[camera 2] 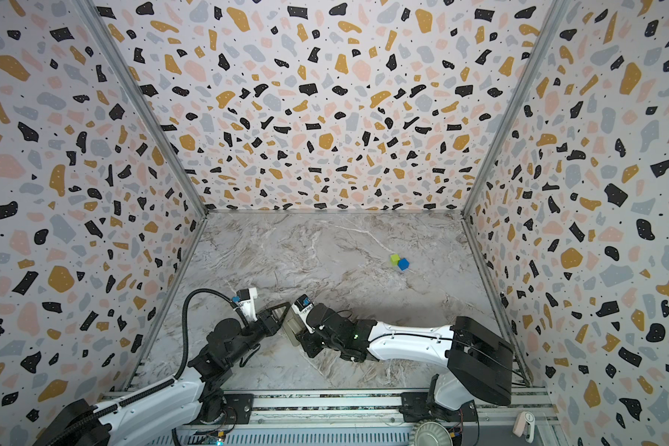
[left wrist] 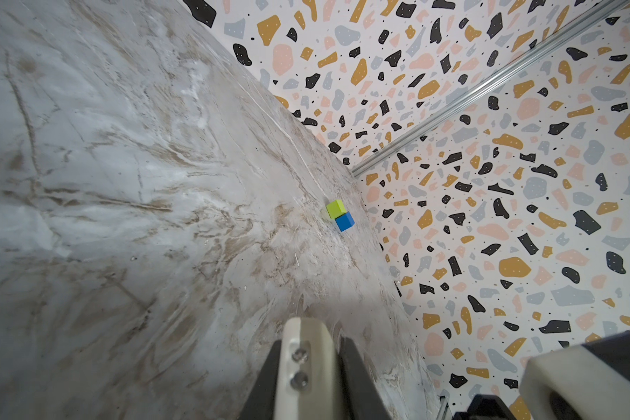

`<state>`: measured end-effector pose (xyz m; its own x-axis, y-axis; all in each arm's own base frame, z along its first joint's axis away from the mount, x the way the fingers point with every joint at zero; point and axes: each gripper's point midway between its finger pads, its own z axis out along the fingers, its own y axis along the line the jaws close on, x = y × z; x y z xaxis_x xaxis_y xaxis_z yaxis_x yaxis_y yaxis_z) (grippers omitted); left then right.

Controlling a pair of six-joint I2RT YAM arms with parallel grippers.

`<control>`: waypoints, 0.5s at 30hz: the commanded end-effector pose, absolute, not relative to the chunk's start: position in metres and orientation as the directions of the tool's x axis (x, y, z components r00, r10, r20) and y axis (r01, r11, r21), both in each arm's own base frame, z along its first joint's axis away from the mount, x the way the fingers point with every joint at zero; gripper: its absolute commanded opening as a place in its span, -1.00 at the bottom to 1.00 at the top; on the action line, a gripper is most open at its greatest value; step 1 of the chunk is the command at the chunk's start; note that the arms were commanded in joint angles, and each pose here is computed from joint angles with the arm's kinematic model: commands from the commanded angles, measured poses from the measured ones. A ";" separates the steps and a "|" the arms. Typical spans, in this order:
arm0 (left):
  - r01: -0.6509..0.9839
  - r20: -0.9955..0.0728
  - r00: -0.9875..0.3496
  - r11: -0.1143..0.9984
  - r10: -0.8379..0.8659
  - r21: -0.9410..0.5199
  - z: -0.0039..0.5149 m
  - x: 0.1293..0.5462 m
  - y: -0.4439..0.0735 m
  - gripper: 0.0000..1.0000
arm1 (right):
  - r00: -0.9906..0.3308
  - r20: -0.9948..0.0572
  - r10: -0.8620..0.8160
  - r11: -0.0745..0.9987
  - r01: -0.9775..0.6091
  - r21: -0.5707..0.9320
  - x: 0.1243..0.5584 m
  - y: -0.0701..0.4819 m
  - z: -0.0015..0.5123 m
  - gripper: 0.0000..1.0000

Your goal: Load the batteries into the remote control

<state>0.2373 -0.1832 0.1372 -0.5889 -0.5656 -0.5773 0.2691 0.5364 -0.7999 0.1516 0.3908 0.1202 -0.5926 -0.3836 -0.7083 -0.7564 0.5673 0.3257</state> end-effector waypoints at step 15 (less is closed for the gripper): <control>0.309 -0.577 -0.551 0.494 -0.603 -0.813 0.155 0.237 -0.181 -1.00 | -0.602 -0.715 -0.357 0.574 -0.745 0.340 0.152 0.393 0.126 -0.99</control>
